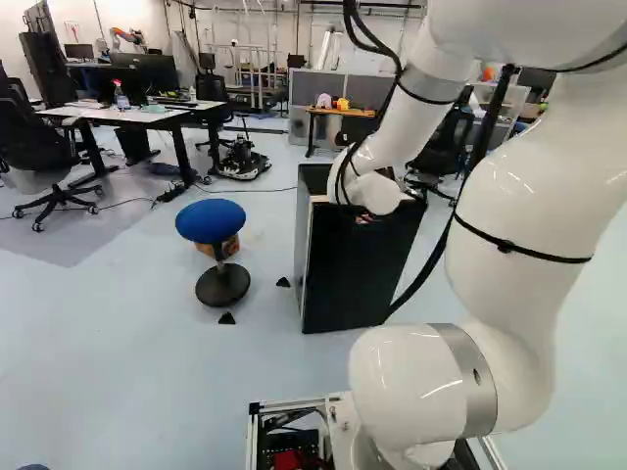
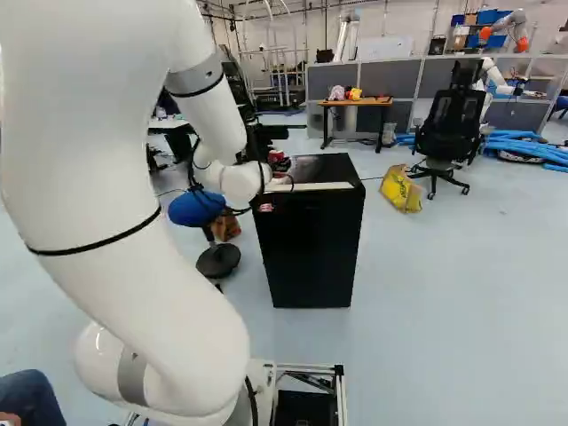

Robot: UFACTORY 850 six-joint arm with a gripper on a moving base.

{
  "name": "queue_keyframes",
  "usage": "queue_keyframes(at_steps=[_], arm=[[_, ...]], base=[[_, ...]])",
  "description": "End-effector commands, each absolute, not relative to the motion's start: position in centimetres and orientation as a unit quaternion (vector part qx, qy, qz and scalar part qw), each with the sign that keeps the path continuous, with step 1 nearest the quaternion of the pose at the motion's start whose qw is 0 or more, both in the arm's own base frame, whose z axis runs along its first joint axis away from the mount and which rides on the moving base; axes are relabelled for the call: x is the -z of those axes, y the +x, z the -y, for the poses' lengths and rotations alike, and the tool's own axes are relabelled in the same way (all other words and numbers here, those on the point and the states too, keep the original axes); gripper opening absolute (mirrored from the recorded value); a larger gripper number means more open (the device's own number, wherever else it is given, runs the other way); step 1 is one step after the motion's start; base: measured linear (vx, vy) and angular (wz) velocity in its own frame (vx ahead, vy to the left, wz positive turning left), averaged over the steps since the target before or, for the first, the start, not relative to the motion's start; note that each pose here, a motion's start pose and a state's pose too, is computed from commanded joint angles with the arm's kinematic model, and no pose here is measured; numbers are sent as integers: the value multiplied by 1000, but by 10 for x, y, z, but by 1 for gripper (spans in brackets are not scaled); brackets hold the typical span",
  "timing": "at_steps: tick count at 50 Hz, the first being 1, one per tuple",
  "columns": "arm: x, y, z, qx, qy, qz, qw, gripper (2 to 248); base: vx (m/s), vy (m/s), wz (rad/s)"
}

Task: Grab a drink from the fridge

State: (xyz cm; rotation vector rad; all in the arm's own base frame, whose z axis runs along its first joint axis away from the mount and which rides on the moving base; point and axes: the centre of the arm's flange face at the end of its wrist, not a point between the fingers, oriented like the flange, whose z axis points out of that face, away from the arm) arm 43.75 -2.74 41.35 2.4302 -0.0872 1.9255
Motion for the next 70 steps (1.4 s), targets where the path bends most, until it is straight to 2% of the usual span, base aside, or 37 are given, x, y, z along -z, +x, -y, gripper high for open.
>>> queue_keyframes(at_steps=[37, 70], arm=[[-387, 327, 7, -594, 804, 10, 6, 100], [-369, 278, 1, -583, 813, 1, 1, 100]], base=[[0, 0, 0], [0, 0, 0]])
